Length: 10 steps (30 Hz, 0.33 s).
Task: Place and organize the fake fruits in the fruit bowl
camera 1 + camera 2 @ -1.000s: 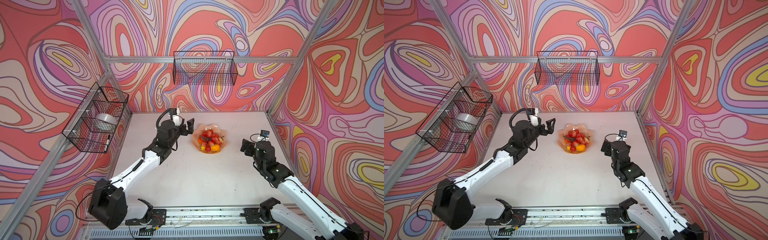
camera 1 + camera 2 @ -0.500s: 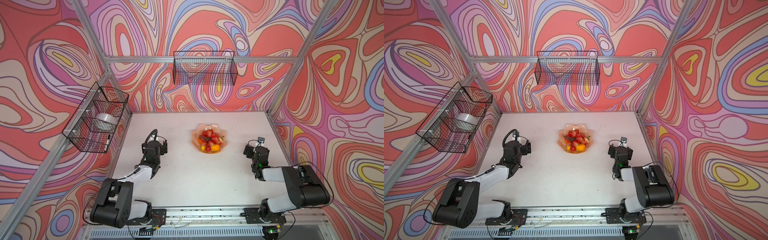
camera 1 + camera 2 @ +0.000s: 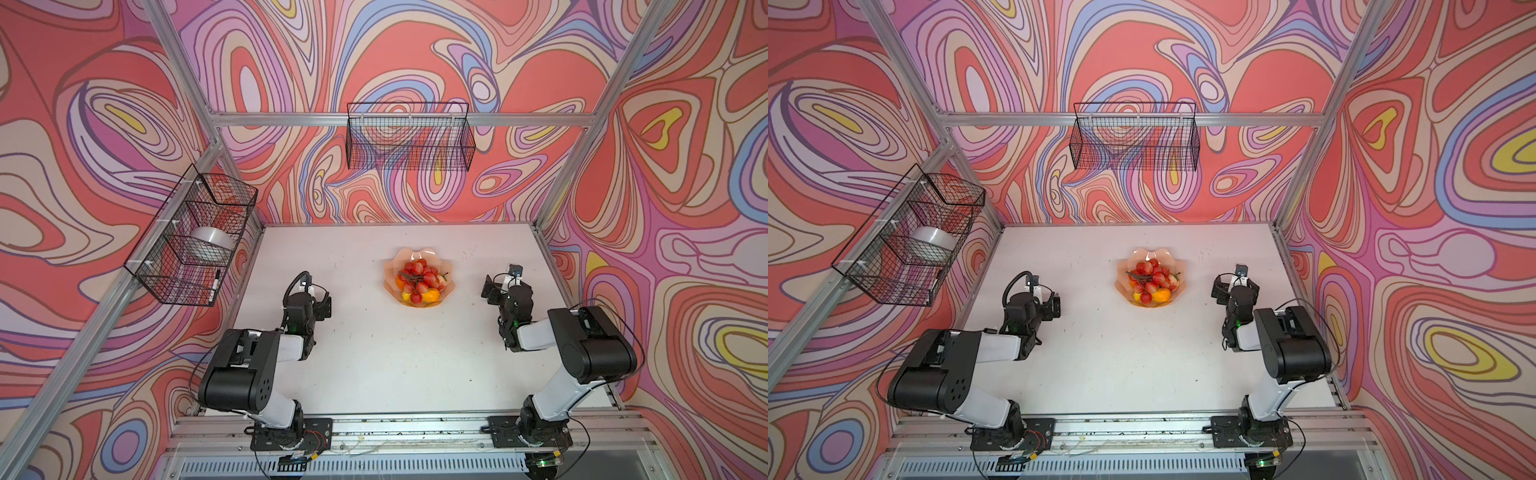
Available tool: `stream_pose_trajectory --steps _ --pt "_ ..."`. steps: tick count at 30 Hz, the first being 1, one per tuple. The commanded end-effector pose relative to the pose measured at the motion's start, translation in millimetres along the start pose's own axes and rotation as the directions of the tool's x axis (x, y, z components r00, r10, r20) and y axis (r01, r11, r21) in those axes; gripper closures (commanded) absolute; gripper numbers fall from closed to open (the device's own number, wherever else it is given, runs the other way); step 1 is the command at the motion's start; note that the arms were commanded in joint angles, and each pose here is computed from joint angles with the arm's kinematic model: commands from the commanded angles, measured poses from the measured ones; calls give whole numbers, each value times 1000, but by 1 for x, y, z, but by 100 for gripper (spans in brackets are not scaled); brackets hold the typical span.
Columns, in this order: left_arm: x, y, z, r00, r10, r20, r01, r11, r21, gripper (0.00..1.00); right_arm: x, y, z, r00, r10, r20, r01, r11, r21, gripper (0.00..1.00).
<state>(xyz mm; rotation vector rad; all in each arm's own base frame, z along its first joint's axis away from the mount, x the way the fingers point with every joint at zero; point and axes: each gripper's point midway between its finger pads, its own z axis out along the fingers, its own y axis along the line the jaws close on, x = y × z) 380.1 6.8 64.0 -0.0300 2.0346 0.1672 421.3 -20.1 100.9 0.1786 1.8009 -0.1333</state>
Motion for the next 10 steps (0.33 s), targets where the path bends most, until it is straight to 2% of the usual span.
stream_pose_trajectory --steps 1,5,7,10 --pt "-29 4 -1 993 -35 112 36 999 -8 0 4 -2 4 1000 -1 -20 2 1000 16 2" --pt "-28 4 0 993 -37 109 37 999 -6 0 4 -3 4 1000 -5 -18 6 1000 21 2" --pt "-27 5 -1 993 -36 110 38 999 -11 0 4 5 4 999 -25 -19 25 999 -27 2" --pt "-28 17 -3 990 -61 125 71 995 -77 0 4 10 2 999 -30 -17 29 998 -57 2"
